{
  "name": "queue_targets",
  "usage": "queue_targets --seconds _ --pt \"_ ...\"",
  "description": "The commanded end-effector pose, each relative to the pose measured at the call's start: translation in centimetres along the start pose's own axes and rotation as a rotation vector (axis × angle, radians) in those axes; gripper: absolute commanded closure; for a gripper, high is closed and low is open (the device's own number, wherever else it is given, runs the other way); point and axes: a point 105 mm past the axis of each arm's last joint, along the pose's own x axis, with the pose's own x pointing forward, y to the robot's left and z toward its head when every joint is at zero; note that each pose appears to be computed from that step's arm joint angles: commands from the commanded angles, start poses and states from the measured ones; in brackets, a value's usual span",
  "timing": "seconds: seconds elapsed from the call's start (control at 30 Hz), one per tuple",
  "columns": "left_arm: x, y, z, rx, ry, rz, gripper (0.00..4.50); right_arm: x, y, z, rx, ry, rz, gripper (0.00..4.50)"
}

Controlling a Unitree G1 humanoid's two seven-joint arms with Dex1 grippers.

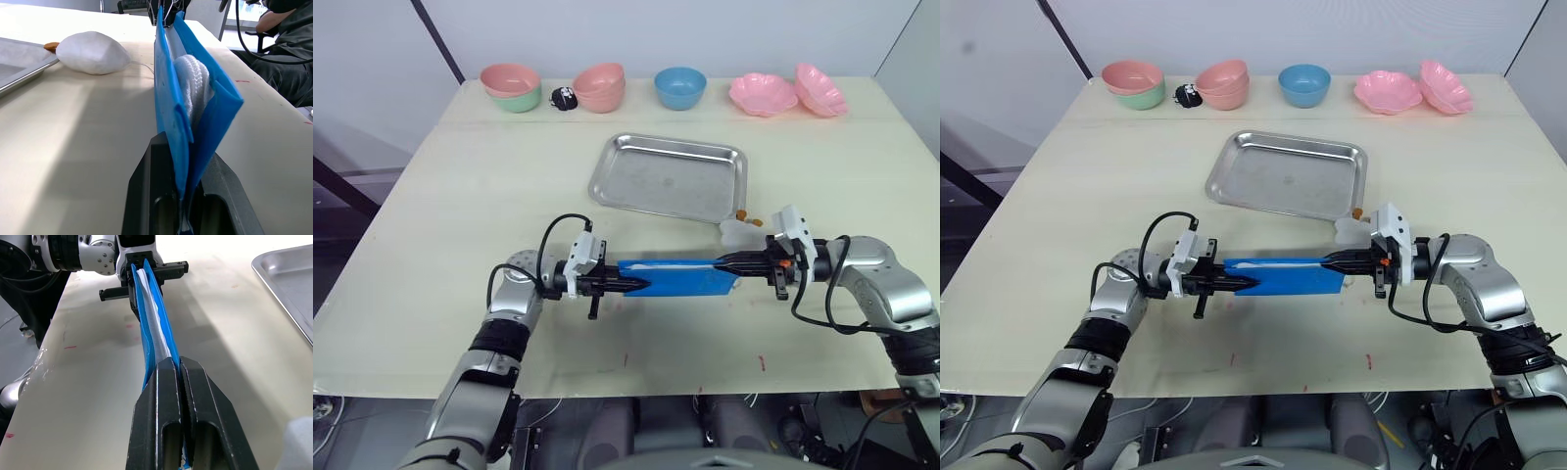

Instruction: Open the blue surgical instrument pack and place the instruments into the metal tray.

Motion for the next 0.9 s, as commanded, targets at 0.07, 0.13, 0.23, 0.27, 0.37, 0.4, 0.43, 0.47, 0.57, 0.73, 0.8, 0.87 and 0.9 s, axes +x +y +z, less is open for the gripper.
queue_targets --seconds 0.07,0.13,0.23,0.27,0.37,0.4,0.43,0.47,0.57,0.73,0.8,0.87,0.9 --pt "-1.1 0.1 0.3 -0.004 -0.012 0.017 4.5 -0.4 0.4 0.5 -0.033 -0.009 0.003 3.93" --pt "-1.1 0.3 0.6 0.024 -0.019 0.033 3.44 -0.3 0.5 0.4 -0.034 -0.006 0.006 3.25" --pt "-1.3 0.3 1.1 0.021 -0.04 0.032 2.37 -0.3 0.6 0.4 -0.033 -0.006 0.007 2.09" --pt "-1.4 0.3 1.3 0.02 -0.048 0.033 1.73 -0.3 0.6 0.4 -0.033 -0.005 0.008 1.58" --pt "-1.8 0.3 2.2 0.013 -0.084 0.026 1.61 -0.4 0.6 0.3 -0.03 -0.003 0.005 1.58" --pt "-1.8 0.3 2.3 0.012 -0.086 0.021 1.61 -0.5 0.6 0.2 -0.03 -0.003 0.003 1.58" --pt "-1.8 0.2 2.3 0.012 -0.087 0.015 1.61 -0.5 0.6 0.2 -0.03 -0.003 0.001 1.58" --pt "-1.8 0.1 2.4 0.01 -0.09 0.009 1.61 -0.5 0.5 0.2 -0.03 -0.002 0.0 1.58" --pt "-1.6 -0.2 2.7 0.014 -0.101 -0.004 1.56 -0.4 0.5 0.1 -0.031 -0.002 -0.002 0.75" --pt "-1.4 -0.6 2.8 -0.002 -0.111 -0.02 2.08 -0.4 0.5 0.1 -0.033 -0.002 -0.006 0.0" --pt "-1.4 -0.7 2.7 -0.01 -0.11 -0.023 2.59 -0.4 0.5 0.1 -0.034 -0.004 -0.01 0.0" --pt "-1.5 -0.7 2.5 -0.015 -0.101 -0.023 3.56 -0.5 0.3 0.2 -0.037 -0.006 -0.015 0.0" --pt "-1.6 -0.7 2.3 -0.019 -0.092 -0.021 3.82 -0.6 0.3 0.3 -0.039 -0.008 -0.018 0.0"
